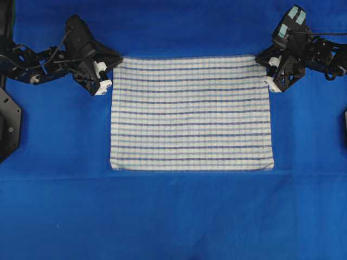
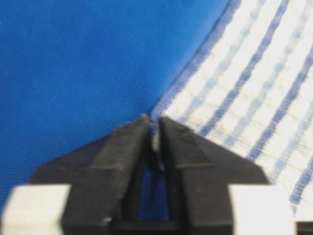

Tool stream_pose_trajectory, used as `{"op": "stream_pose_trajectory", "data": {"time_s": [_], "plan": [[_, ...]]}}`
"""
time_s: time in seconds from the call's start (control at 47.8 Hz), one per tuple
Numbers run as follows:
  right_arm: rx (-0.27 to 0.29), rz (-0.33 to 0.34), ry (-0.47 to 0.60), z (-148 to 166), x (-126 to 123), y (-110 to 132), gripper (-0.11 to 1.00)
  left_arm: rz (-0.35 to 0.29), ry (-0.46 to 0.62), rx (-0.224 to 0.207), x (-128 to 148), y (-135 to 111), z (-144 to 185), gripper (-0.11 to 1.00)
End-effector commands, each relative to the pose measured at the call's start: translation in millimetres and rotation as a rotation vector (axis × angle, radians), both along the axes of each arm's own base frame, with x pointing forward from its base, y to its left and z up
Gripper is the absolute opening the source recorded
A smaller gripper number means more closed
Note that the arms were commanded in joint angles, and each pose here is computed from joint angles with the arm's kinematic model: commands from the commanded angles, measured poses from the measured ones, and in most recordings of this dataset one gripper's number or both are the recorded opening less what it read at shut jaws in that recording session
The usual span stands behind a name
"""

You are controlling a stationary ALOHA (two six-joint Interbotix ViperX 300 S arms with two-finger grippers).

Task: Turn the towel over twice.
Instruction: 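Lift the held far edge up and away toward the far side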

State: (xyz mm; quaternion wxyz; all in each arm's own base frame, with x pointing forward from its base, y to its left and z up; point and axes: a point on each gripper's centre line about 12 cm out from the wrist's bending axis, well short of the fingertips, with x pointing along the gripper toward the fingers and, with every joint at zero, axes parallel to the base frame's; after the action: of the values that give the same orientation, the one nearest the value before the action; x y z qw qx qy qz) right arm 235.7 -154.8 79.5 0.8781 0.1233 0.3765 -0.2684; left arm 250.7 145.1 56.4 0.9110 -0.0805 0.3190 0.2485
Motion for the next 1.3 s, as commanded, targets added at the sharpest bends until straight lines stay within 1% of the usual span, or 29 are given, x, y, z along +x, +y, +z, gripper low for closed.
{"op": "stream_pose_trajectory", "data": {"time_s": [0.0,0.084,0.209,0.293,0.398,0.523,0.544,0.67,0.774,0.921,1.025,1.172,1.276], "plan": [[-0.009,-0.009,-0.014,5,0,-2,0.05,-0.004,0.018,-0.009,-2,-2,0,0.04],[-0.016,-0.009,-0.025,8,0,-3,0.05,-0.005,0.014,-0.003,-1,-2,3,0.04],[-0.034,-0.012,-0.053,18,0,-4,0.05,-0.013,-0.007,0.018,1,0,19,0.04],[-0.054,-0.023,-0.082,29,-1,-7,0.05,-0.017,-0.029,0.038,3,2,37,0.04],[-0.087,-0.052,-0.127,45,-5,-14,0.05,-0.019,-0.065,0.077,5,6,67,0.04],[-0.144,-0.097,-0.195,73,-12,-26,0.05,-0.024,-0.109,0.146,7,14,106,0.04],[-0.153,-0.105,-0.206,78,-13,-28,0.05,-0.029,-0.119,0.170,7,16,117,0.04],[-0.222,-0.140,-0.265,113,-22,-38,0.05,-0.044,-0.147,0.264,7,23,159,0.04],[-0.277,-0.150,-0.306,144,-29,-40,0.05,-0.029,-0.184,0.301,5,27,186,0.04],[-0.335,-0.141,-0.352,184,-36,-34,0.05,-0.029,-0.228,0.339,3,26,222,0.04],[-0.373,-0.141,-0.394,213,-42,-28,0.05,-0.028,-0.253,0.355,1,25,245,0.04],[-0.405,-0.138,-0.429,237,-50,-20,0.05,-0.038,-0.274,0.372,-1,20,265,0.04],[-0.418,-0.135,-0.446,247,-54,-15,0.05,-0.048,-0.288,0.380,0,17,273,0.04]]}}
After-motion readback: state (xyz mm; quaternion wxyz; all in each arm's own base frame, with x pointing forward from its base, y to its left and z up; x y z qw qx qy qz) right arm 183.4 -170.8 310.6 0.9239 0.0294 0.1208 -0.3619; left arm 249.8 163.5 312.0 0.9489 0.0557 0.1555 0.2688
